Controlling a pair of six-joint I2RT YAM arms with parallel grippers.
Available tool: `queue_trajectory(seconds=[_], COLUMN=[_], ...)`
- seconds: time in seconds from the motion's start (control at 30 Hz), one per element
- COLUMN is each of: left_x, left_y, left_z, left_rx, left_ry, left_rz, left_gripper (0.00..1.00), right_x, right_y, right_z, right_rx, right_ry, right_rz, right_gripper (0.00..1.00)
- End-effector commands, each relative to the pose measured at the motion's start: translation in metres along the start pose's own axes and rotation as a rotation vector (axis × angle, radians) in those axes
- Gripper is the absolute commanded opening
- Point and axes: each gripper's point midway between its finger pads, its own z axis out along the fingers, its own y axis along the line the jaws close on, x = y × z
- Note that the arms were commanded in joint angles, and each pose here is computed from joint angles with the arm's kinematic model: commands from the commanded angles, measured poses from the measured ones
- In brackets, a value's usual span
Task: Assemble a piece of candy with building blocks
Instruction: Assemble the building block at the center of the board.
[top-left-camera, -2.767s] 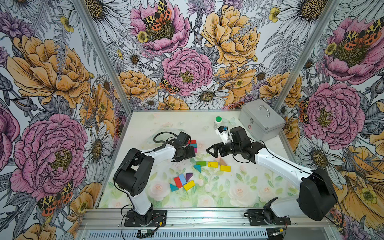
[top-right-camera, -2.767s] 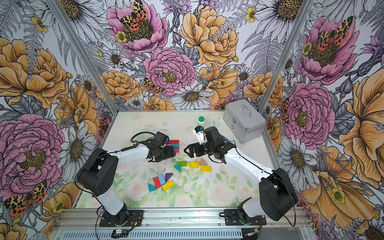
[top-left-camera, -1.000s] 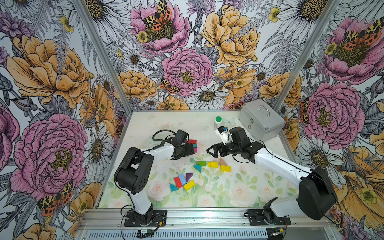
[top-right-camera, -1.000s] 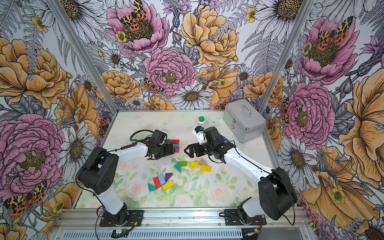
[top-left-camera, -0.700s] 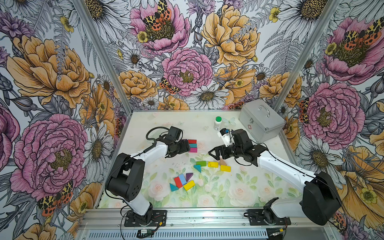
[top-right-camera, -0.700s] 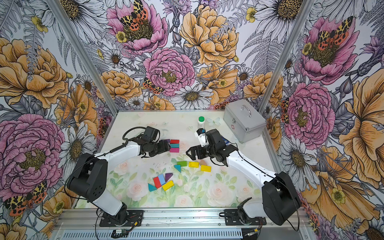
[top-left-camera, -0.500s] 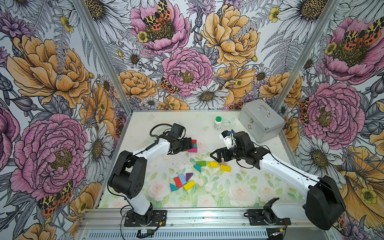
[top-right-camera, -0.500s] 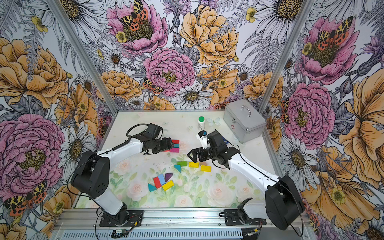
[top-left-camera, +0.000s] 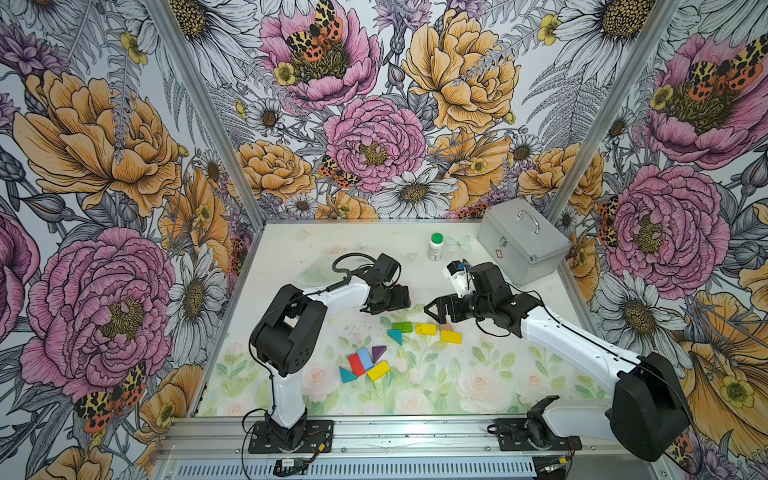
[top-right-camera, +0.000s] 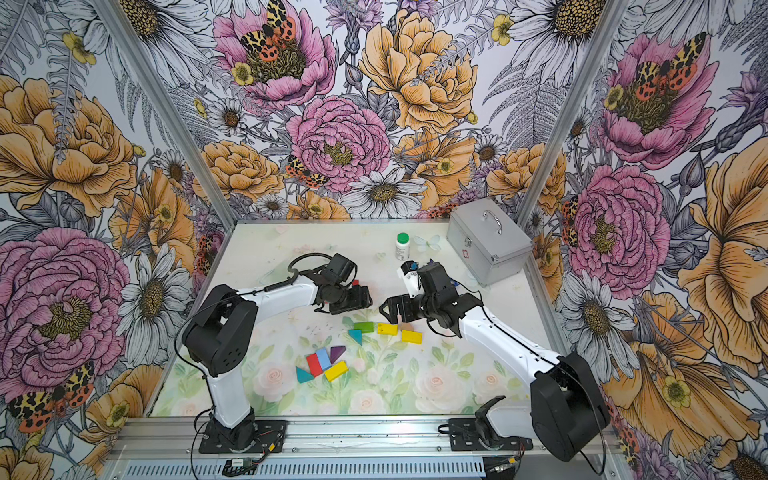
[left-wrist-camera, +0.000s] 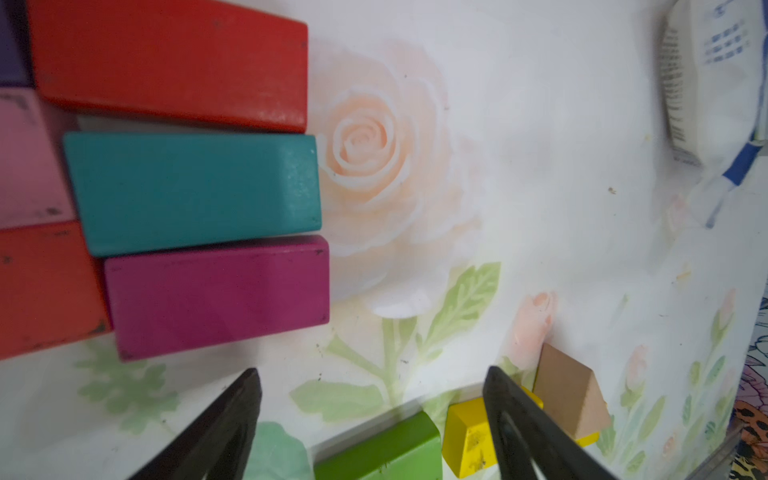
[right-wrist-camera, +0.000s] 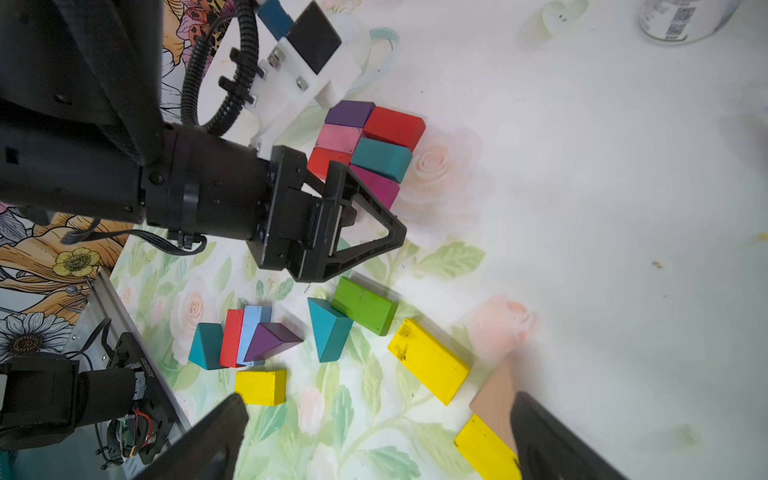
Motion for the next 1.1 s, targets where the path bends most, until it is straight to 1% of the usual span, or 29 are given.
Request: queue_trajectory(seconds=[0.0, 0.3, 1.07], left_x=[-0.010, -0.016, -0.025], left_y=[0.000, 0.003, 0.004], left_z=[0.006, 0.016, 0.015], left_rx=[-0.020, -0.040, -0.037], left_ry=[-0.027, -0.031, -0.050], left_rz=[-0.024, -0.036, -0.048], left_gripper=[0.84, 0.84, 0.84], right_x=[-0.012, -0.013, -0.013], right_y=[0.002, -0.004, -0.006], right_z=[-0.009, -0.011, -0.012], right_rx=[0.002, 0.009, 0.011], right_ry=[-0.037, -0.040, -0.041], right_rz=[-0.027, -0.022, -0.015], right_gripper=[1.00, 1.00, 1.00])
